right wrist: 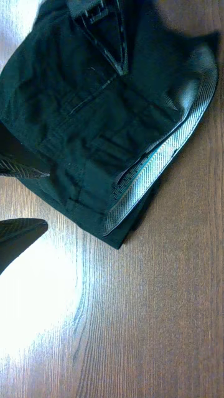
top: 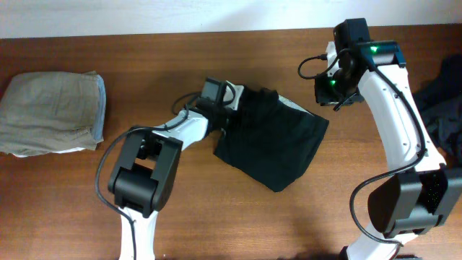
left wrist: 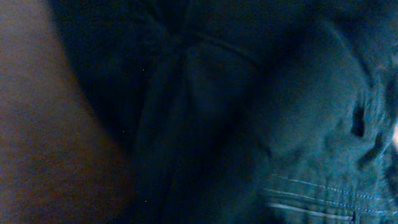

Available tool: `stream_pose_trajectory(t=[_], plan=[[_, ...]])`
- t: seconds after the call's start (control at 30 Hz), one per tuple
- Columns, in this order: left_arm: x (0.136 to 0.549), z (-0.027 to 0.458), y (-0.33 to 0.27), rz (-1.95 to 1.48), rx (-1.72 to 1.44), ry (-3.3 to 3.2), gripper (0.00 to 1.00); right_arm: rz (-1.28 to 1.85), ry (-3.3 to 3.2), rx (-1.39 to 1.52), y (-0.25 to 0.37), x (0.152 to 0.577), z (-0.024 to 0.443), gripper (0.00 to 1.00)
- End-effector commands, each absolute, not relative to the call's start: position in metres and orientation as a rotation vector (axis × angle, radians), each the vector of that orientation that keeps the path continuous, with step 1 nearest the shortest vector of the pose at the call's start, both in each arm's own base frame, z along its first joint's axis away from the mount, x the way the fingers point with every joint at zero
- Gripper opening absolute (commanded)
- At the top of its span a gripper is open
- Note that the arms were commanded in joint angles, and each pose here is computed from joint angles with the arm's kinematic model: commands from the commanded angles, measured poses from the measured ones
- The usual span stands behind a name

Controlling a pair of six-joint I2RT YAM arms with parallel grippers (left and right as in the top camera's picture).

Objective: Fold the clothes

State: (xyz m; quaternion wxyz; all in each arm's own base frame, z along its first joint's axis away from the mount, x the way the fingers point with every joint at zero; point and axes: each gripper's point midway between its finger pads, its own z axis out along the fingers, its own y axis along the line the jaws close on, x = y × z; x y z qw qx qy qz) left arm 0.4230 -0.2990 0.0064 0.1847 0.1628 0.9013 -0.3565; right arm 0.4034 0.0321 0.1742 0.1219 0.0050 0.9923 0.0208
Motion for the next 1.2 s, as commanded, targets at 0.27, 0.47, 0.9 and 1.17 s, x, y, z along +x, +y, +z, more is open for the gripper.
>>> stream_pose_trajectory(t=[0.27,0.47,0.9,1.17], plan=[[0.484,0.084,-0.203,-0.848,0.173,2.468,0.00,0.020,2.886,0.032,0.025,0.401,0.183,0.25],[0.510,0.188,-0.027,-0.483,-0.167,2.260,0.00,0.020,2.886,0.032,0.025,0.401,0.183,0.25],[0.472,0.250,0.166,-0.254,-0.517,2.034,0.00,0.020,2.892,0.032,0.025,0.400,0.182,0.25],[0.476,0.258,0.162,-0.283,-0.473,2.006,0.00,0.020,2.892,0.032,0.025,0.400,0.182,0.25]])
